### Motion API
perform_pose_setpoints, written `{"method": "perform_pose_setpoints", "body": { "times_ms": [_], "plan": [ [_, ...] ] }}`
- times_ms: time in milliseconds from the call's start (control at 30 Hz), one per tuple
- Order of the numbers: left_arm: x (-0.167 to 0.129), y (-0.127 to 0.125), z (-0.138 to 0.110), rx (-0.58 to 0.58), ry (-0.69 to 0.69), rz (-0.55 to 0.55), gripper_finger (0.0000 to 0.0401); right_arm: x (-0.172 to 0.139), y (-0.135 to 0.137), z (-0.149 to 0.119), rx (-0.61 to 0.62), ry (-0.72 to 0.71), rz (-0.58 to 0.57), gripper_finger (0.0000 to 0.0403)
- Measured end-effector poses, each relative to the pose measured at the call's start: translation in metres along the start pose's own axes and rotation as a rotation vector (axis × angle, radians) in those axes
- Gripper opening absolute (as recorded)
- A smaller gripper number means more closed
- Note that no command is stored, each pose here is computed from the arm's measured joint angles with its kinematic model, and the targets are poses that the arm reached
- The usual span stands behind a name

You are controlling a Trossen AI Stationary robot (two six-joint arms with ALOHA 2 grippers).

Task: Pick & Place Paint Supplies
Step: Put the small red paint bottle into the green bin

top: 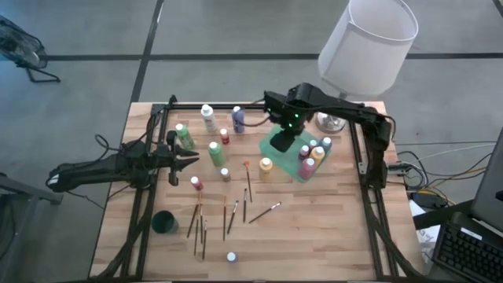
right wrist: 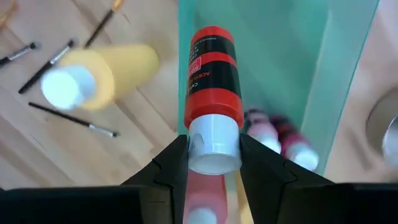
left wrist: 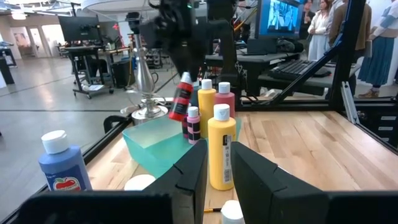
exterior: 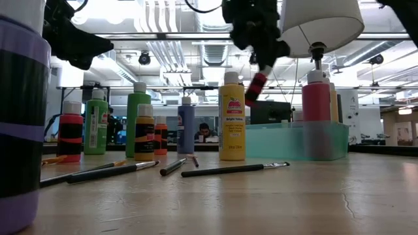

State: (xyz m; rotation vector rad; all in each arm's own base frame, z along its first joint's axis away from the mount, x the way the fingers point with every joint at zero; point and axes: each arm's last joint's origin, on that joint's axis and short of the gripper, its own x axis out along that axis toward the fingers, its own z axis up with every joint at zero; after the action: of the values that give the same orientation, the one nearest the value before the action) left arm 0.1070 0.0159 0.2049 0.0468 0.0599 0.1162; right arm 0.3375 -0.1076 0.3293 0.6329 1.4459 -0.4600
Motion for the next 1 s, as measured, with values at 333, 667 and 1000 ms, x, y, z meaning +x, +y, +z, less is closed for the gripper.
{"method": "perform_pose_setpoints", "body": {
  "times_ms": [333, 667, 1000],
  "plan": [
    [0.0, 0.0, 0.0, 0.0, -0.001, 0.0, 0.0076, 0.035, 0.004, -0.023, 0.03, 0.177, -0.009, 0.011],
    [0.0, 0.0, 0.0, 0.0, -0.001, 0.0, 0.0076, 0.053, -0.002, -0.028, 0.019, 0.248, -0.033, 0.011],
    [0.0, 0.0, 0.0, 0.0, -0.001, 0.0, 0.0076, 0.089, -0.002, -0.014, -0.038, 0.352, -0.065, 0.011]
  ]
}}
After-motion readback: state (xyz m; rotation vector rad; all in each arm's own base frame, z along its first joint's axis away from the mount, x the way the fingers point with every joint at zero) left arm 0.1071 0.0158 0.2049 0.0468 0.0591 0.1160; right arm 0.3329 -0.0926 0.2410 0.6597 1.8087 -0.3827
